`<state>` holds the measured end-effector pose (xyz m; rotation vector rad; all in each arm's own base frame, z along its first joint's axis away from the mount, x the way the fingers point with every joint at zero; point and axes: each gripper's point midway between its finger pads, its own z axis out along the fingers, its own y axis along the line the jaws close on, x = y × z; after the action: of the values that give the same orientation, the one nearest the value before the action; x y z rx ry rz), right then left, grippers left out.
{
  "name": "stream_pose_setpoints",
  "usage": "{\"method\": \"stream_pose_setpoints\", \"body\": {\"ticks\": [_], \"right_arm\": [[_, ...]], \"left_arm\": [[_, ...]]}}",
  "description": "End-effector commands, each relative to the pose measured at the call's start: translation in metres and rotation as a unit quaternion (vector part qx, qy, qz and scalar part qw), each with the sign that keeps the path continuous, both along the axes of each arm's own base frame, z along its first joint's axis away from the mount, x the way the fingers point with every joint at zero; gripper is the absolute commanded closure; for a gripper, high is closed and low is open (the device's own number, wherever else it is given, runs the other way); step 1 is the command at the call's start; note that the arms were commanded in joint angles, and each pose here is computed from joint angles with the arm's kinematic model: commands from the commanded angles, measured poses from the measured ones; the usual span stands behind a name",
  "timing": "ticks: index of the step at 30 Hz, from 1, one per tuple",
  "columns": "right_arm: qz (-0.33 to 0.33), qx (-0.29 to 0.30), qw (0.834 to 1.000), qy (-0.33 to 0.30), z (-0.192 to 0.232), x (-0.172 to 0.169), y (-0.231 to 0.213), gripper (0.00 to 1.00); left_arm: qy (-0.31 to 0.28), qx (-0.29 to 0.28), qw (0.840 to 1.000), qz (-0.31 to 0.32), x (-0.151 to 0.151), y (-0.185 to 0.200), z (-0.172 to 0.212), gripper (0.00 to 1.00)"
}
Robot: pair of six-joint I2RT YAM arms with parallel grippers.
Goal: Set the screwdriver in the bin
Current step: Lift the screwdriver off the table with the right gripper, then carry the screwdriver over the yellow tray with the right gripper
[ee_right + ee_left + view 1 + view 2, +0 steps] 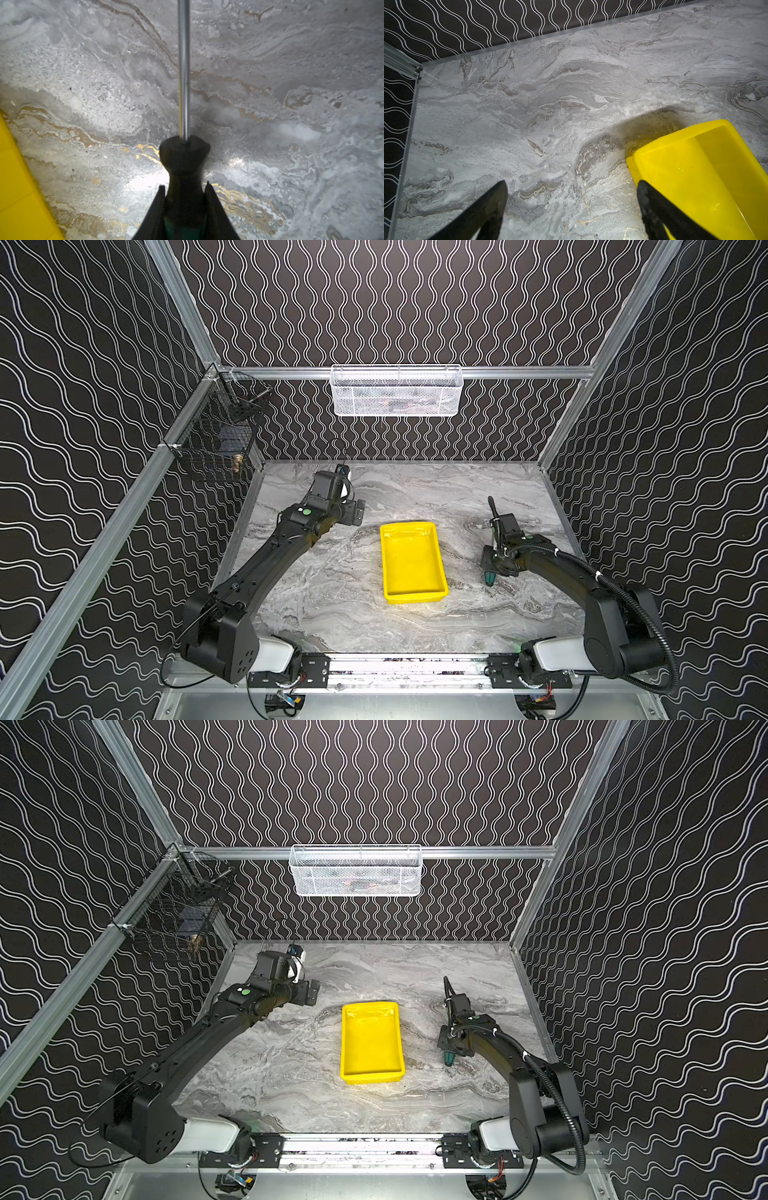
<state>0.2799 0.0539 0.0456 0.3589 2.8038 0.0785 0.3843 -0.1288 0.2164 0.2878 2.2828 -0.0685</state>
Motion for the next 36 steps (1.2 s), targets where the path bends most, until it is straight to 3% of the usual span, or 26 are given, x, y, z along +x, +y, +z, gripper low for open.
{"method": "stream_pose_setpoints", "body": {"ticks": [1,17,27,36], "right_arm": [[0.005,0.005,1.000,-0.001,0.004,0.000,0.002,0.85],[0.028,0.019,0.999,-0.018,0.030,0.003,0.012,0.86],[0.122,0.021,0.991,-0.046,0.088,0.014,0.064,0.86],[0.229,0.030,0.971,-0.056,0.103,0.009,0.135,0.86]], "left_arm": [[-0.005,0.000,1.000,0.001,0.001,0.000,0.004,0.01],[-0.005,0.001,1.000,0.003,0.001,0.001,0.006,0.01],[0.007,0.001,1.000,0.010,0.003,0.005,0.000,0.01],[0.012,-0.031,0.999,0.038,0.011,0.025,0.002,0.01]]}}
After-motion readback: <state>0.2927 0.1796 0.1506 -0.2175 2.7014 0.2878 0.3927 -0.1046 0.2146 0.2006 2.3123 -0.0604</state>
